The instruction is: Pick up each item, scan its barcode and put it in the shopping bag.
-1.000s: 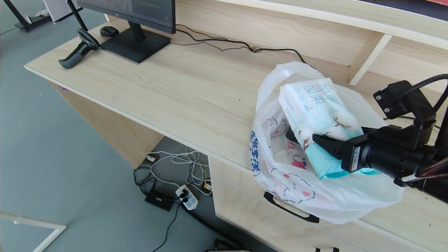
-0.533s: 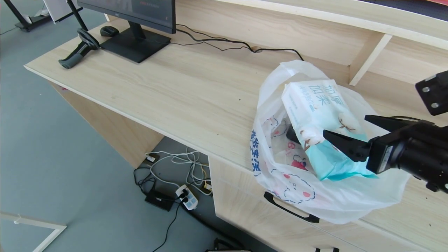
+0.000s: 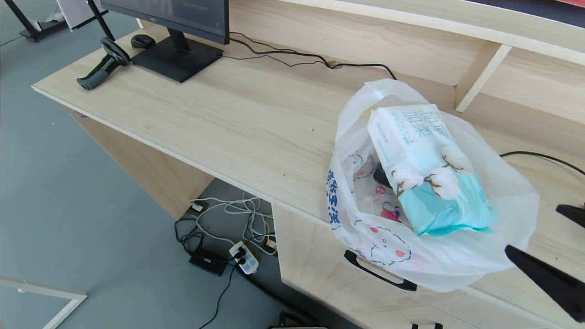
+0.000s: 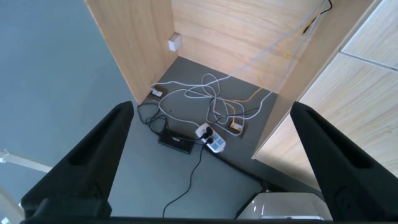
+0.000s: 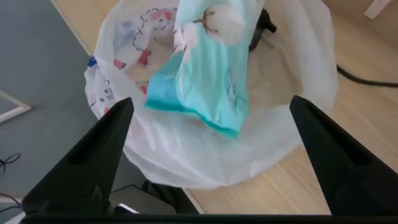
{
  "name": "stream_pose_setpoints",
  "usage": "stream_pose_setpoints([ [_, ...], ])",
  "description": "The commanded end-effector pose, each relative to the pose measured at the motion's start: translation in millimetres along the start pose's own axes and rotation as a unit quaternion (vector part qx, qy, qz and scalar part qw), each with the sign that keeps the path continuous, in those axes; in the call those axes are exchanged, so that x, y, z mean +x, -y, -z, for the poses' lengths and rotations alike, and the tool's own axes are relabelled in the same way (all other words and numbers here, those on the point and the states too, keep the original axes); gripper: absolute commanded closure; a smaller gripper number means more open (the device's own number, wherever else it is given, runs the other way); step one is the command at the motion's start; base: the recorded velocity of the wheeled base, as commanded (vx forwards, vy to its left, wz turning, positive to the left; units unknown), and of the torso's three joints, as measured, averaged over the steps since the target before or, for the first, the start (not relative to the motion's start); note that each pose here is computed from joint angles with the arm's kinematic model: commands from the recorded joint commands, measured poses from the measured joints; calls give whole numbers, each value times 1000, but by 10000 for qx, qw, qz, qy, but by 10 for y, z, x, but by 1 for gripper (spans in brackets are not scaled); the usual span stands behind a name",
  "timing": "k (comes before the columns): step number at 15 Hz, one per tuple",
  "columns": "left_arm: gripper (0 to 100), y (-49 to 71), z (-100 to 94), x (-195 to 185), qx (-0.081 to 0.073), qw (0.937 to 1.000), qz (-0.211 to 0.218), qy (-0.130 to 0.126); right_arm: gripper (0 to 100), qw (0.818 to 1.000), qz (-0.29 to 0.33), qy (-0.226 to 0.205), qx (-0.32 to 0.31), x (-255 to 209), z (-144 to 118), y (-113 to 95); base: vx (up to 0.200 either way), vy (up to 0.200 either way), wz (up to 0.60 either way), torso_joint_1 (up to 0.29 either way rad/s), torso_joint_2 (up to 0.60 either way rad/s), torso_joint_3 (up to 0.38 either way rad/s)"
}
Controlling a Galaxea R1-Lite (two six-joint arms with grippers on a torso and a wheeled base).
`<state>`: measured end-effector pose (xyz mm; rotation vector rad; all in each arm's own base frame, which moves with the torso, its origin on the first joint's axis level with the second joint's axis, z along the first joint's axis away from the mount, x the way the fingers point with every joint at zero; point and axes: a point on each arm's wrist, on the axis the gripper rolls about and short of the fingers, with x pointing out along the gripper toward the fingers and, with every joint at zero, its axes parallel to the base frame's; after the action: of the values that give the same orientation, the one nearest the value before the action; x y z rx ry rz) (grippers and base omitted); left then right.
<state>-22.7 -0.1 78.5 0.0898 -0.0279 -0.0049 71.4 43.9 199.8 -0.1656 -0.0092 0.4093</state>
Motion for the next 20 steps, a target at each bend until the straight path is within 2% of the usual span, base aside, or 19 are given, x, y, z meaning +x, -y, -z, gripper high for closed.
stream_pose_setpoints([
  [1,0,0,0,0,4,10000,0,0,0,9995,-292,-88,-31,-420,434,-4,0,0,0,0,0,0],
  [6,0,0,0,0,11,10000,0,0,0,9901,-1143,-818,-26,-706,1025,-63,0,0,0,0,0,0],
  [8,0,0,0,0,4,10000,0,0,0,9846,-1437,-997,-45,-776,1175,-83,0,0,0,0,0,0],
  [10,0,0,0,0,11,10000,0,0,0,9829,-1397,-1201,-11,-759,1175,-86,0,0,0,0,0,0],
  [13,0,0,0,0,19,10000,0,0,0,9745,-1321,-1792,288,-665,1180,-106,0,0,0,0,0,0],
  [14,0,0,0,0,19,10000,0,0,0,9751,-1177,-1854,302,-655,1180,-103,0,0,0,0,0,0],
  [16,0,0,0,0,11,10000,0,0,0,9801,-293,-1930,372,-659,1185,-75,0,0,0,0,0,0],
  [17,0,0,0,0,27,10000,0,0,0,9776,426,-2025,391,-660,1189,-53,0,0,0,0,0,0],
  [18,0,0,0,0,27,10000,0,0,0,9755,654,-2054,435,-661,1190,-47,0,0,0,0,0,0],
  [19,0,0,1,0,19,10000,1,-8,0,9701,1379,-1949,428,-701,1187,-38,0,0,0,0,0,0],
  [20,0,0,3,0,4,10000,1,-16,0,9703,1634,-1738,400,-742,1182,-49,0,0,0,0,0,0],
])
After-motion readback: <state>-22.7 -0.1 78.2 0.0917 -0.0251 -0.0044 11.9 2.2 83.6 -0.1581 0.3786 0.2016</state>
